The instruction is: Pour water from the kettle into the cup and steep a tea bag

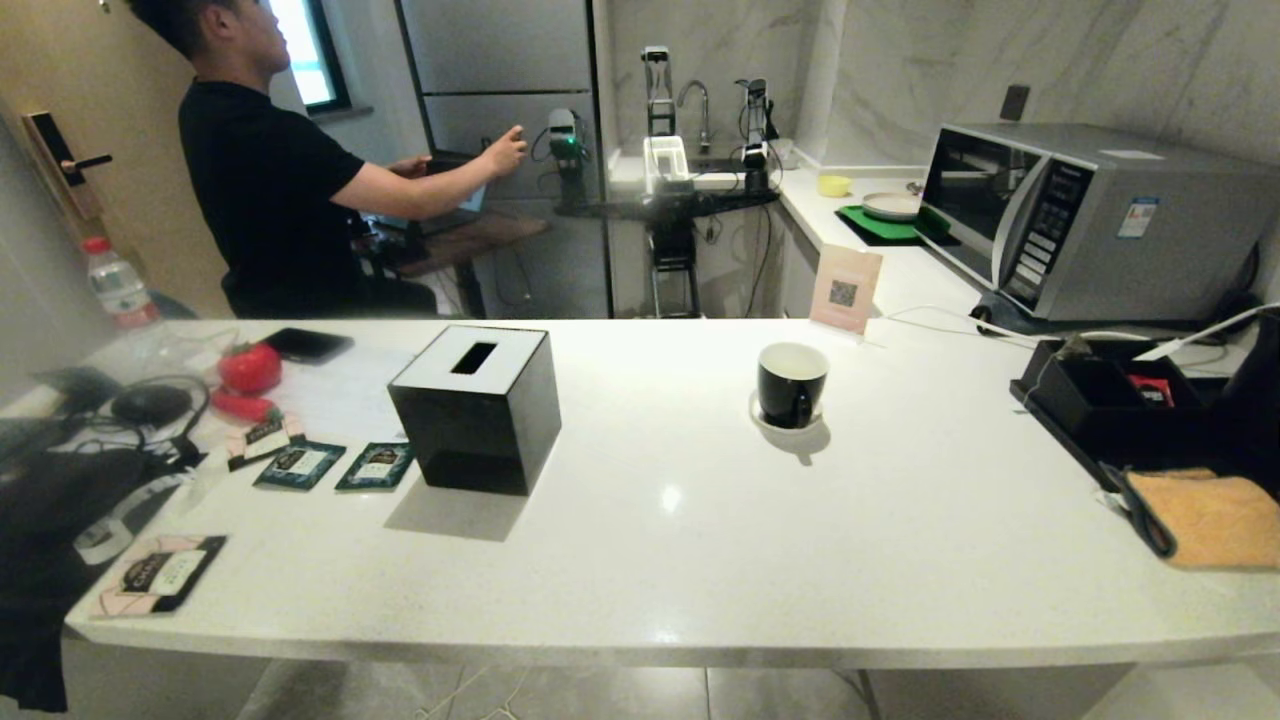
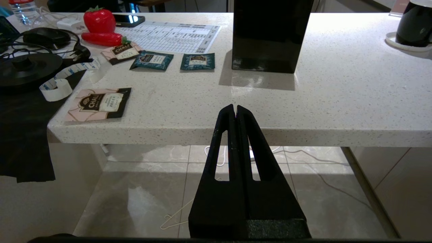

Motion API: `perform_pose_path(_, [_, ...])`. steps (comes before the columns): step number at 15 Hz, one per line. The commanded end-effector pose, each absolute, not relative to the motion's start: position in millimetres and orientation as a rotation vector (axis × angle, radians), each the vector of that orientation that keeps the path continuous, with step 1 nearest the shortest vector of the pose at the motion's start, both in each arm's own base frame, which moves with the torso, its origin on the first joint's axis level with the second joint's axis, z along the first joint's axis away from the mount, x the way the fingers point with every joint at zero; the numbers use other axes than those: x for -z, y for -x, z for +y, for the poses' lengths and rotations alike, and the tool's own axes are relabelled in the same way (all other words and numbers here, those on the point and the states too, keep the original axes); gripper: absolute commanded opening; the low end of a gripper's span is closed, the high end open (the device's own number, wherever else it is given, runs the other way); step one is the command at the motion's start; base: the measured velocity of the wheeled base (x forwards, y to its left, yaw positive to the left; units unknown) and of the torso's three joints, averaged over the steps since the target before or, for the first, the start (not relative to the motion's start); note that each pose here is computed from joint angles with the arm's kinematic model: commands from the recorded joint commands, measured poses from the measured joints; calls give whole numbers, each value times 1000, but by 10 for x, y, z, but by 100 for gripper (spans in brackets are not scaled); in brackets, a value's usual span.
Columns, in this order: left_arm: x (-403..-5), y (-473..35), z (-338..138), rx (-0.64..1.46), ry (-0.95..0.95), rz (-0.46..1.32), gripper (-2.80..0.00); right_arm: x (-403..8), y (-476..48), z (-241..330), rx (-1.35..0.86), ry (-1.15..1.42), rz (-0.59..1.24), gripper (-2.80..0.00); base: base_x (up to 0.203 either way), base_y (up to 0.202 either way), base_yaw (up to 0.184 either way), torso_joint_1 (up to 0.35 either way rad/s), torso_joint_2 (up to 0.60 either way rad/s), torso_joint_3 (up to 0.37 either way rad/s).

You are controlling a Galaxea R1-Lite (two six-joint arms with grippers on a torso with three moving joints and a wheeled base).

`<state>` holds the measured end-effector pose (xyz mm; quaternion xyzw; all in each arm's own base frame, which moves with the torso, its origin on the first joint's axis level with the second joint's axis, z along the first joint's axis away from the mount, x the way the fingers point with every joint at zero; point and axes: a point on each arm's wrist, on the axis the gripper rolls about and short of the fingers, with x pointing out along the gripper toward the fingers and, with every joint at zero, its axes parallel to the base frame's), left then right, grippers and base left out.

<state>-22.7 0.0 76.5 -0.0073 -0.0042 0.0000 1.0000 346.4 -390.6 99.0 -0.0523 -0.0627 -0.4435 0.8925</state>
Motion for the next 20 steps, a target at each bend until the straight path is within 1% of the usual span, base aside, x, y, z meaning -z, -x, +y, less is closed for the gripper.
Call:
perform_pose_path(1, [-766,227,0,0,15,-9,-280,-978,-3464,-3907,921,110,-128,-52,0,0,0,0,0,0])
perform_pose_path(2, [-766,227,0,0,15,-9,-280,-977,-3465,-3908,921,109,-127,0,0,0,0,0,0,0])
perform_pose_path(13, [-766,227,0,0,15,-9,-280,-961,-3445,-3887,922,106,-116,0,0,0,0,0,0,0])
perform_pose_path(20, [-766,227,0,0,15,-9,-280,-1038,-3379,-3813,924,109,-101,0,0,0,0,0,0,0])
